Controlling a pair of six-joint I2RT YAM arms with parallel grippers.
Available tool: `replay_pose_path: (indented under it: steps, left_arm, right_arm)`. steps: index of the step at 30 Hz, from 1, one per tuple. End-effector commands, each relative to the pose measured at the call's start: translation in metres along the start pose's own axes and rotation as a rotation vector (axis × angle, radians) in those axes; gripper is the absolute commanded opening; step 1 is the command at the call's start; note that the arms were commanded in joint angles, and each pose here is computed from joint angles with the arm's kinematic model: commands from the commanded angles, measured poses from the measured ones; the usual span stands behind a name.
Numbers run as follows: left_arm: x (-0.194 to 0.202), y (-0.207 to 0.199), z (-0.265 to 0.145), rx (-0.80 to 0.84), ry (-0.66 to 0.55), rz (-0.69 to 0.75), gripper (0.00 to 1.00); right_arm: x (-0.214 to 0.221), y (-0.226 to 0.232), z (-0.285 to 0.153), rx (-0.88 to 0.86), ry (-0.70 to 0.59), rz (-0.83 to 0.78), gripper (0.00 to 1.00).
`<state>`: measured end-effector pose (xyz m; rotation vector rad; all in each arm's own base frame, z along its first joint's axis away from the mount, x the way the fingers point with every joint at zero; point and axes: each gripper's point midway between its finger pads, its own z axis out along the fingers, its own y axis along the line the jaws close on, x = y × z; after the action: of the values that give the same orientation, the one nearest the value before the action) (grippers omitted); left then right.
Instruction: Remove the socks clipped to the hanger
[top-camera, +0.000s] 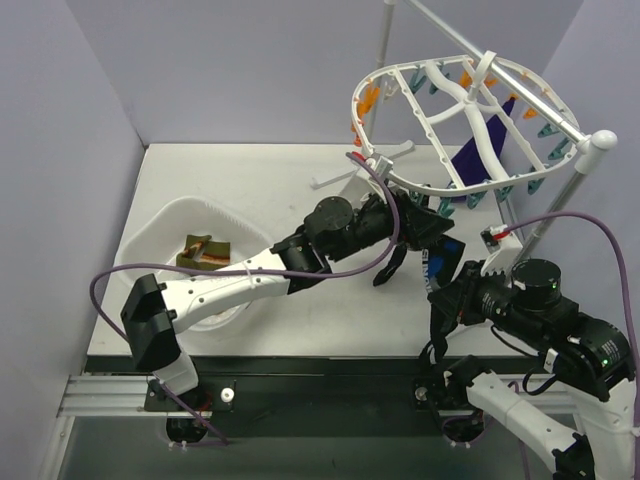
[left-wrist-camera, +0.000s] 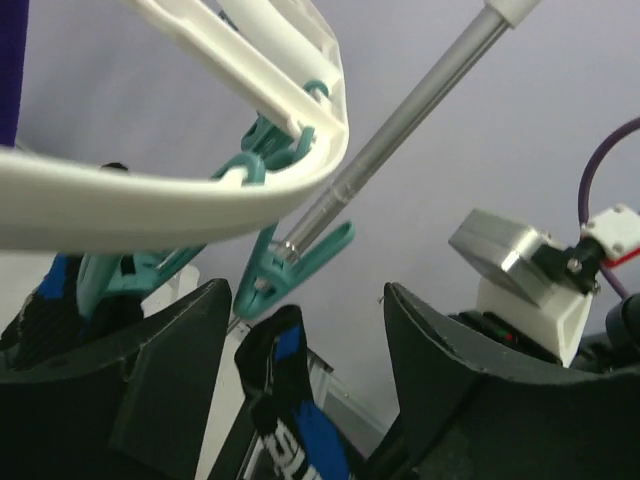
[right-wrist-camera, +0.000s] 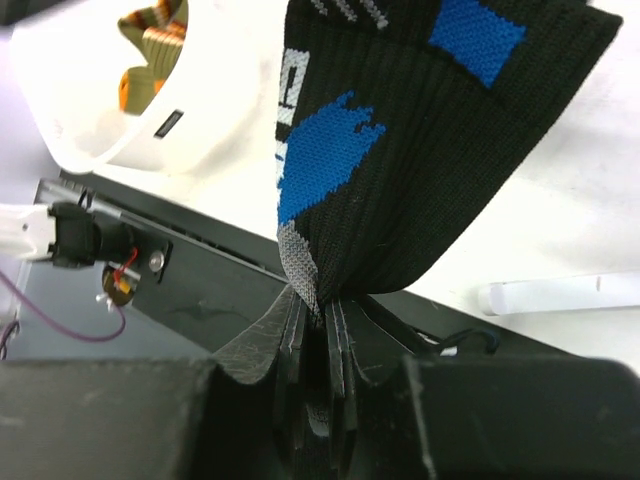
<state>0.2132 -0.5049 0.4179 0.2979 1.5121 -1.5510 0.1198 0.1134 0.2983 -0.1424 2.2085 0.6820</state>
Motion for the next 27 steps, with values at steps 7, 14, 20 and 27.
replay_pose_path:
  steps: [7,14,20,27]
  left_arm:
    - [-0.018,-0.060,-0.060,0.217,0.062,0.004,0.93]
    - [0.017,-0.065,-0.088,0.316,0.153,0.096,0.94]
    - [0.090,-0.050,-0.116,0.351,0.309,0.126,0.93]
    - [0.141,-0.072,-0.117,0.435,0.375,0.127,0.93]
  right_arm:
    - [-0.021,-0.010,-0.003,0.081,-0.094,0.052,0.00]
    - [-0.031,0.001,-0.005,0.040,-0.123,0.087,0.00]
    - [-0.042,0.015,-0.012,-0.029,-0.171,0.117,0.00]
    - [-0.047,0.030,-0.014,-0.110,-0.189,0.131,0.00]
